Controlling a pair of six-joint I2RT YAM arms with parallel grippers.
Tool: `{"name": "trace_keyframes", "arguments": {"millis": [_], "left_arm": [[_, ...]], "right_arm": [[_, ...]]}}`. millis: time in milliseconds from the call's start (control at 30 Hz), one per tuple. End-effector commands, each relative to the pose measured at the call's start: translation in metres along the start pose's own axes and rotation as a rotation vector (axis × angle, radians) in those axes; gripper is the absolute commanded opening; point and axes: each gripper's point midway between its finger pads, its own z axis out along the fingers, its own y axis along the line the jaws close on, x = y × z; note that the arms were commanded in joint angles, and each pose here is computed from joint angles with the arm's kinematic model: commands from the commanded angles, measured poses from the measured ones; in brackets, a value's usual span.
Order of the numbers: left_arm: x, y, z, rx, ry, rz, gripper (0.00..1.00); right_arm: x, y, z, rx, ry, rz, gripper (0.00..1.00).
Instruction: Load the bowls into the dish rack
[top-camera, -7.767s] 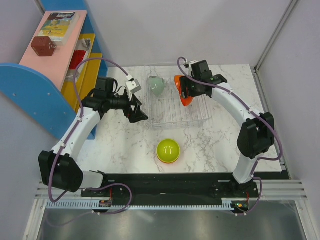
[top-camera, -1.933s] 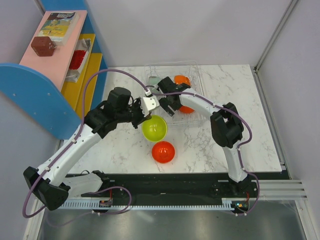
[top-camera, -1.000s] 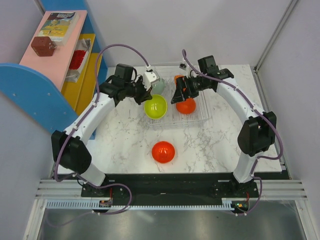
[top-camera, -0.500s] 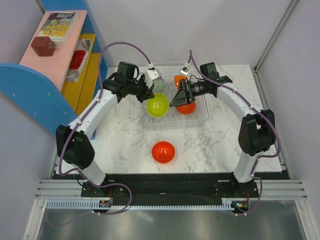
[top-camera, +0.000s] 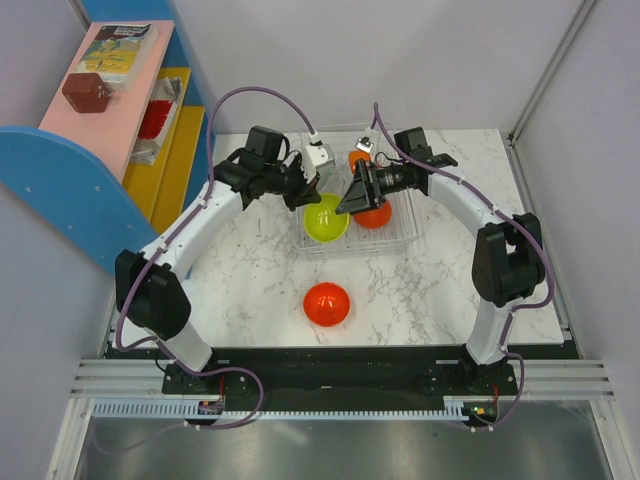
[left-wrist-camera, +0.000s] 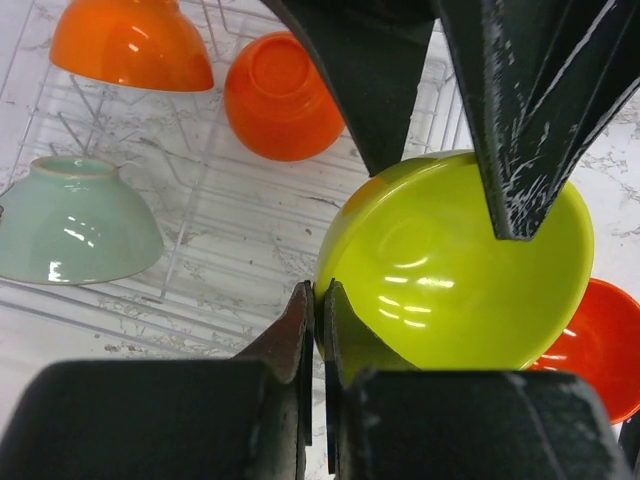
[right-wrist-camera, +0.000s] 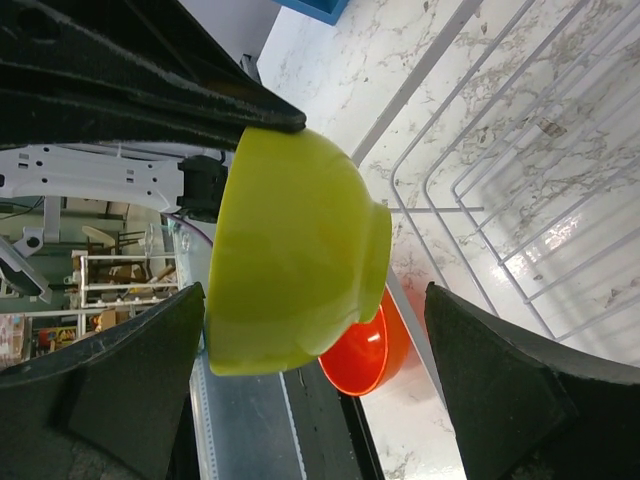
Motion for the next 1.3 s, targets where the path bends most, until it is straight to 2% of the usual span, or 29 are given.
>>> {"name": "trace_keyframes", "arguments": {"millis": [0, 233, 367, 533, 800, 900, 1133, 1267], "left_arm": [[-0.028, -0.008, -0.005, 0.018, -0.071, 0.028, 0.02], [-0.029, -0.010, -0.001, 0.020, -0.066, 0.033, 0.02], [-0.029, -0.006, -0.002, 0.002, -0.060, 0.043, 0.02], [-0.032, -0.004, -0.006, -0.013, -0.064, 0.060, 0.02], [-0.034, -0.001, -0.007, -0.026, -0.065, 0.071, 0.02], [-0.034, 0.000, -0.005, -0.026, -0.065, 0.071, 0.02], [-0.034, 0.003, -0.004, -0.034, -0.063, 0.075, 0.02], [-0.034, 0.004, -0.005, -0.039, -0.060, 0.078, 0.02]], "right_arm": [[-0.007, 0.014, 0.003, -0.051, -0.006, -0.056, 0.98], [-0.004, 0.017, 0.003, -0.081, 0.005, -0.043, 0.82], [0.000, 0.013, 0.005, -0.079, 0.010, -0.027, 0.83], [0.003, 0.006, 0.006, -0.061, 0.013, -0.010, 0.89], [0.007, 0.006, 0.010, -0.076, 0.027, 0.005, 0.91], [0.008, 0.009, 0.011, -0.091, 0.034, 0.005, 0.89], [0.009, 0.014, 0.010, -0.114, 0.039, 0.007, 0.76], [0.010, 0.015, 0.010, -0.114, 0.041, 0.013, 0.75]]}}
